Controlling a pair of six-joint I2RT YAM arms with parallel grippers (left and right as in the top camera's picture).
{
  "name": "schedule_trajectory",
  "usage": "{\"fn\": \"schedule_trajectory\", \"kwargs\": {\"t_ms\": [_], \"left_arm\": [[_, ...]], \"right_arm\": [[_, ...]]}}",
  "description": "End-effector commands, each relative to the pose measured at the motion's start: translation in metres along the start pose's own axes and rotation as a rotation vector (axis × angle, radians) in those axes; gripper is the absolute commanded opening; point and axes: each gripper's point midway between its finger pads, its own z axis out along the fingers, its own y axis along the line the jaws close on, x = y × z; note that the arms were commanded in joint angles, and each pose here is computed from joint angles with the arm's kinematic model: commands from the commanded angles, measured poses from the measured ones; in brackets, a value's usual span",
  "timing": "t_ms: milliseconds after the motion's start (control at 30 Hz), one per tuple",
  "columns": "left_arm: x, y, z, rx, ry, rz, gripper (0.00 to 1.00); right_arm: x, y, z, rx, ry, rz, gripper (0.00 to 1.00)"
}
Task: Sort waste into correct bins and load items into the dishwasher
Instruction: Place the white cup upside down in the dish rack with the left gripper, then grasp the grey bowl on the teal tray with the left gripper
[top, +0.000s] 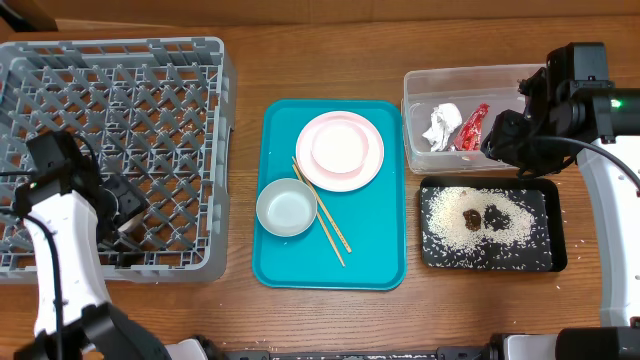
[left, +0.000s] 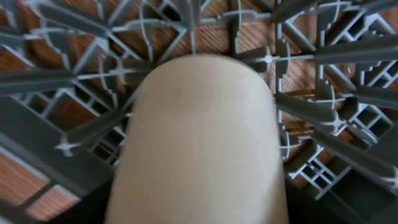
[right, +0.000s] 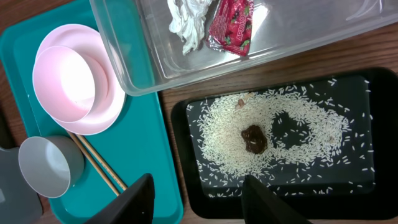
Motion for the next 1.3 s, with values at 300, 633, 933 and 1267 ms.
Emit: {"fn": "schedule_trajectory", "kwargs": {"t_ms": [300, 633, 933, 1267], "left_arm": [[-0.018, -0.063, -0.077, 0.267, -0.128, 0.091, 1.00], [0.078, -0.203, -0.112, 0.422, -0.148, 0.631, 1.00], [0.179, -0.264, -0.052, 0.349, 0.077, 0.958, 0.96], [0.226, -0.260, 0.027, 0.182, 0.311, 1.018, 0.37]], "right_arm": [[0.000, 0.000, -0.005, 0.008, -0.006, -0.008, 0.50], [0.000, 0.000, -0.005, 0.009, -0.005, -0.008, 0.61], [0.000, 0.000, -0.005, 0.009, -0.004, -0.007, 0.61], [0.002, 0.000, -0.005, 0.011, 0.003, -0.006, 0.61]]}}
